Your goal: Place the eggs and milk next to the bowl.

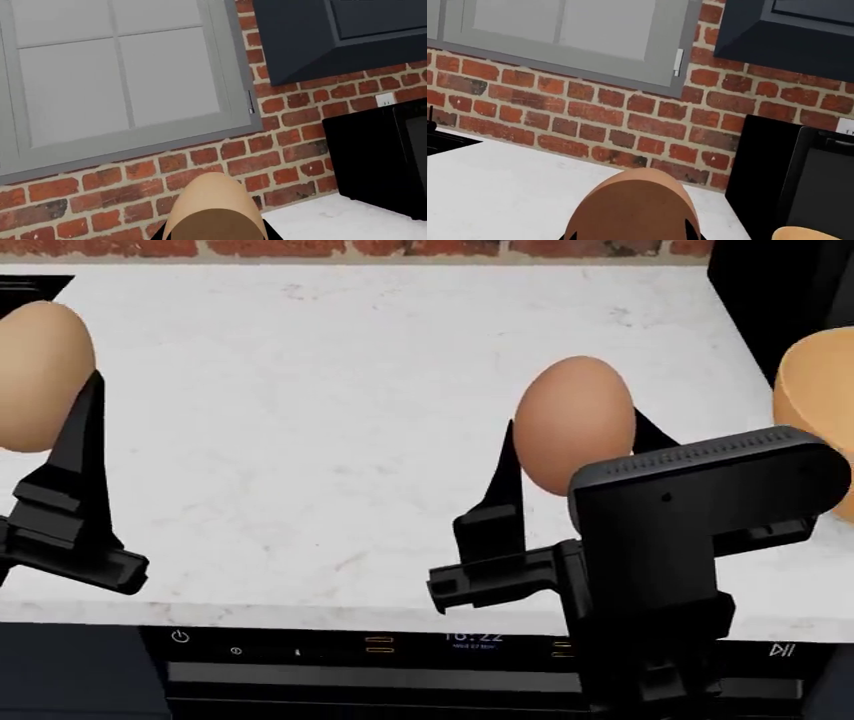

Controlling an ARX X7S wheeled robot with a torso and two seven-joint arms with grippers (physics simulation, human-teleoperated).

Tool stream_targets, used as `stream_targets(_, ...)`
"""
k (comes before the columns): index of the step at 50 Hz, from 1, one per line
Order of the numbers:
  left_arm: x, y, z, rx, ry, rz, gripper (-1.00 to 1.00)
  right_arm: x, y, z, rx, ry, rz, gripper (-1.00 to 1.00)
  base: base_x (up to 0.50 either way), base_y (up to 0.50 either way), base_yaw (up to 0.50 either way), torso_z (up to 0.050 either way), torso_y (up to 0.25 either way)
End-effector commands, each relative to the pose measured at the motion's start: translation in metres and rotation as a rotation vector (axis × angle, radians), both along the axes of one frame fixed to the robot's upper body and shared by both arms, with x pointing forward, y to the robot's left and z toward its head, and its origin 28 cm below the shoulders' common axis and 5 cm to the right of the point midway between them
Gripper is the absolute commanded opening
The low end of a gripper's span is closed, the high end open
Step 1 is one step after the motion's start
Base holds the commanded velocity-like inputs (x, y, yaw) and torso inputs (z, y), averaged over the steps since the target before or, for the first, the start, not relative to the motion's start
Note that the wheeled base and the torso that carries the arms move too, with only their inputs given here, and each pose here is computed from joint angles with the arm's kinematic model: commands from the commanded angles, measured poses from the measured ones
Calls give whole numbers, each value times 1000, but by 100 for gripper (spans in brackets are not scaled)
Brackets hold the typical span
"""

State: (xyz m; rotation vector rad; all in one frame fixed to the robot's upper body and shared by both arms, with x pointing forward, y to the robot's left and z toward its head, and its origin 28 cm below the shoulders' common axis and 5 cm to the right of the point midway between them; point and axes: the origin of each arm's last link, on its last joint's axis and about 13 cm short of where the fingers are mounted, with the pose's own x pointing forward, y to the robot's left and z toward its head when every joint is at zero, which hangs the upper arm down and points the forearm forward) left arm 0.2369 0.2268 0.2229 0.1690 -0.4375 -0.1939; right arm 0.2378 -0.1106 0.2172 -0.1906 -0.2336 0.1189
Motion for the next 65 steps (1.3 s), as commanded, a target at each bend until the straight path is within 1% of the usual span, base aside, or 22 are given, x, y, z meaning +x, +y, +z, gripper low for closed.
stream_targets(1, 1, 0, -2, -19, 7, -5, -100, 0, 0, 0, -17, 5, 3, -100, -47, -500, 0, 0, 0)
stream_targets(28, 1, -3, -2, -12, 7, -12, -100, -3, -2, -4, -11, 16, 6, -100, -46, -500, 0, 0, 0)
stream_targets(65, 1, -1, -4, -20, 8, -7, -100, -3, -2, -2, -17, 14, -6, -100, -46, -500, 0, 0, 0)
